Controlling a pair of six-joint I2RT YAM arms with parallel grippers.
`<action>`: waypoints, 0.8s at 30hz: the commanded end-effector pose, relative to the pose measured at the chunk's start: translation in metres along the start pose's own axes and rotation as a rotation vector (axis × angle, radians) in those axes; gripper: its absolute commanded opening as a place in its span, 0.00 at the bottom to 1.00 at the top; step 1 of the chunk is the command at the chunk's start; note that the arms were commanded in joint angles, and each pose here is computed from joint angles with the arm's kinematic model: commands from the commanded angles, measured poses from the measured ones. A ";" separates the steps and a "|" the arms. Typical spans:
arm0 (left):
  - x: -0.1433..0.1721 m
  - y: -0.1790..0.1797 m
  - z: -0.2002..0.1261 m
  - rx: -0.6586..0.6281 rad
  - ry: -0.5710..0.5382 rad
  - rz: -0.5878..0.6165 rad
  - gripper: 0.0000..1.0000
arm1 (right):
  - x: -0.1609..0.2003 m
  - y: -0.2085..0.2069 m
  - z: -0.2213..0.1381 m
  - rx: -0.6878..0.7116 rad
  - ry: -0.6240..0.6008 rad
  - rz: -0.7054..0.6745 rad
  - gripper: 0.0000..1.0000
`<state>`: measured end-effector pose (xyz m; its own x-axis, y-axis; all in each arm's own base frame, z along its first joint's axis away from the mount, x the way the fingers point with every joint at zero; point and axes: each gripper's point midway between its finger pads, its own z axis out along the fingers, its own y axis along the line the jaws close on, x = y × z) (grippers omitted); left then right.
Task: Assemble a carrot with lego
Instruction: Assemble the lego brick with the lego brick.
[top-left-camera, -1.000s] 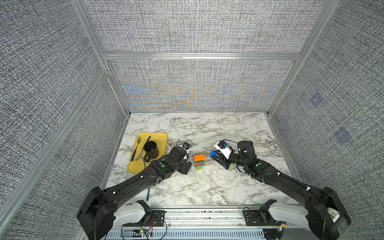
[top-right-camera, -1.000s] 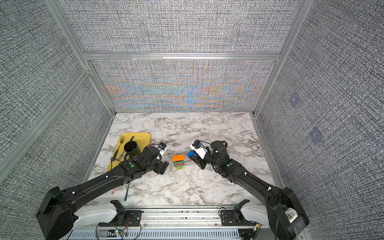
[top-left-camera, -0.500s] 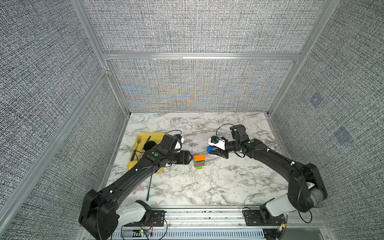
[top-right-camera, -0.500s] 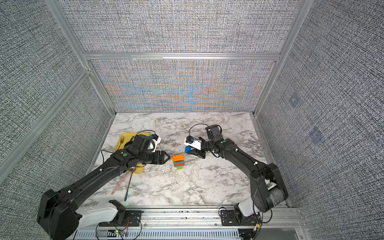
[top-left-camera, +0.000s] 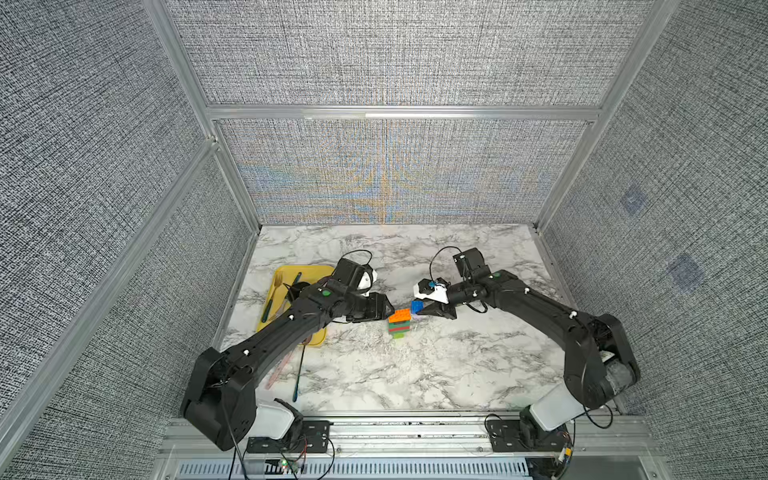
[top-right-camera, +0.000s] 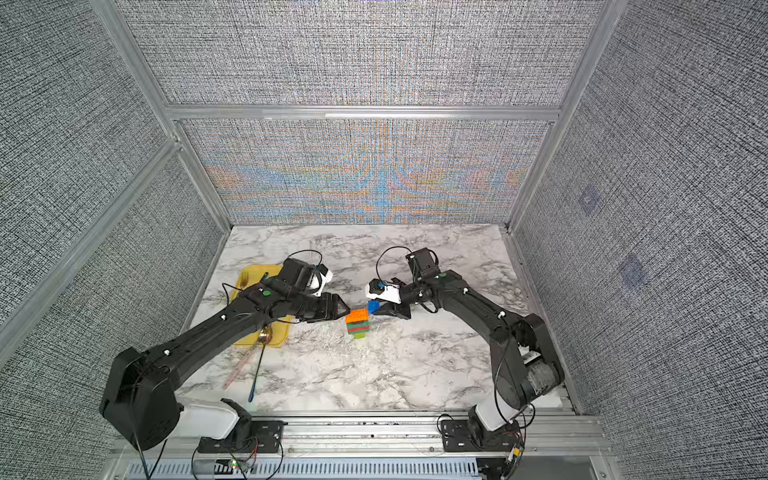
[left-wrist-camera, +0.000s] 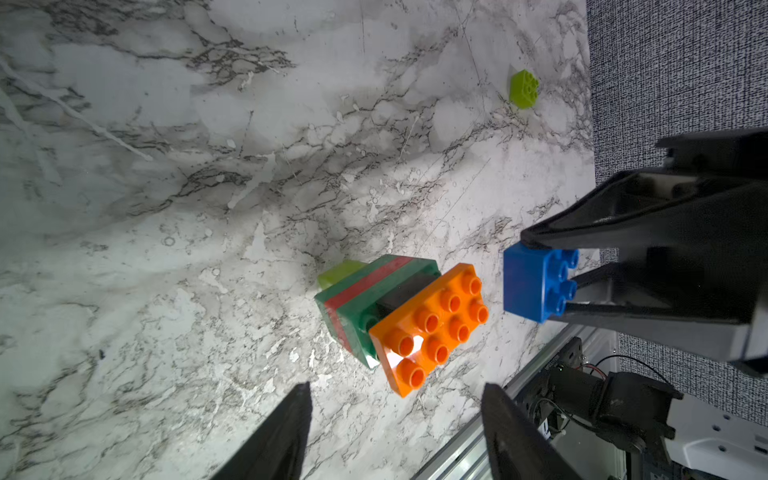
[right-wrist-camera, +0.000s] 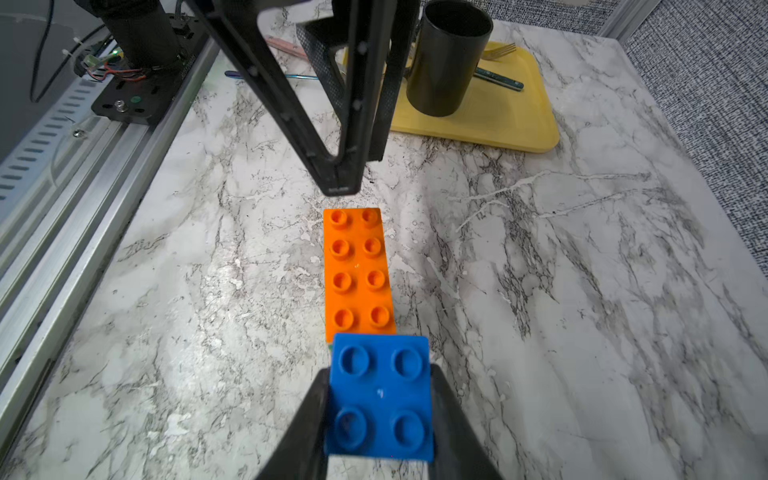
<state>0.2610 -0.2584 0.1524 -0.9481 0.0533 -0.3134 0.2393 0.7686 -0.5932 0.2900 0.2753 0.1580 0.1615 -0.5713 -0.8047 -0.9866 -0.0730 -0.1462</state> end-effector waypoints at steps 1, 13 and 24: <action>0.002 -0.001 0.000 0.003 0.025 -0.012 0.66 | -0.005 0.006 0.001 -0.039 -0.019 -0.019 0.18; 0.002 0.002 0.006 -0.007 0.050 -0.005 0.55 | -0.007 0.009 0.009 -0.085 -0.009 -0.018 0.17; 0.003 0.004 0.010 -0.008 0.064 0.001 0.53 | -0.007 0.009 0.016 -0.110 0.002 -0.013 0.15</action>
<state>0.2617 -0.2603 0.1400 -0.9611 0.0810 -0.2642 0.2263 0.7796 -0.5840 0.2833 0.2906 0.1520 0.1754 -0.5742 -0.7997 -0.9823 -0.1560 -0.1034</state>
